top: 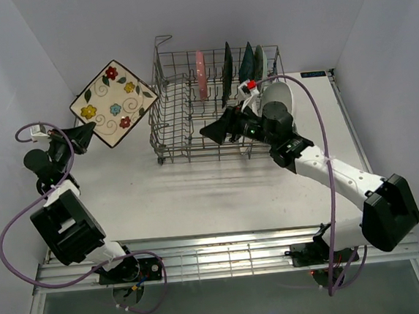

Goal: Load the plates into the dish rack
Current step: Insert the plate into the dish rack.

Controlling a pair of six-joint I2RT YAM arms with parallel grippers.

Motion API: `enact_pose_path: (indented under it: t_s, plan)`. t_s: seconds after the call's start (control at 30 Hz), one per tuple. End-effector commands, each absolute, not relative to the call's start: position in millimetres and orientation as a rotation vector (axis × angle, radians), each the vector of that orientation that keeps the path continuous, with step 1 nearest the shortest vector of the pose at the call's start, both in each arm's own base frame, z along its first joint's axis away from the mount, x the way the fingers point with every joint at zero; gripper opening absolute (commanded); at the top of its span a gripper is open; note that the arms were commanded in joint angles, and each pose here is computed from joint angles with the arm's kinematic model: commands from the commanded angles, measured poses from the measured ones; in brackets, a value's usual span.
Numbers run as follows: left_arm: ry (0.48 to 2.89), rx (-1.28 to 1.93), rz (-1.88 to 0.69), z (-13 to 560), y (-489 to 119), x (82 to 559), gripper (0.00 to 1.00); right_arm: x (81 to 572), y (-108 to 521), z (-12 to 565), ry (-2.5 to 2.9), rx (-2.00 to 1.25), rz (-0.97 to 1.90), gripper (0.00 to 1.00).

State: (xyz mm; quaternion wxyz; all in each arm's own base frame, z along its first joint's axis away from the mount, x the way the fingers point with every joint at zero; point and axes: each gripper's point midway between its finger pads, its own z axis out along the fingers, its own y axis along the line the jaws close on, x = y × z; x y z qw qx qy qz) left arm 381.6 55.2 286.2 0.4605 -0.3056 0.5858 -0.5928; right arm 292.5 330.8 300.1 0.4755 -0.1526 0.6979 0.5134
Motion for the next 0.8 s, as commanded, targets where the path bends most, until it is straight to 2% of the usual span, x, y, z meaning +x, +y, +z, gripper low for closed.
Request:
enact_pose_path:
  t_s: [0.0,0.3,0.47,0.77]
  plan:
    - [1.372,-0.504,-1.432,348.7,30.4,364.5,0.0,295.3,350.5,345.2,1.608,-0.387,1.383,0.81]
    - [1.424,-0.401,-1.486,346.7,-7.9,364.7,0.0,326.7,373.7,339.5,1.645,-0.3,1.435,0.81]
    - [1.447,-0.365,-1.513,343.0,-25.0,362.6,0.0,340.3,381.2,340.3,1.66,-0.259,1.445,0.77]
    - [1.458,-0.336,-1.519,336.5,-40.0,360.2,0.0,348.1,391.4,339.6,1.648,-0.236,1.5,0.75]
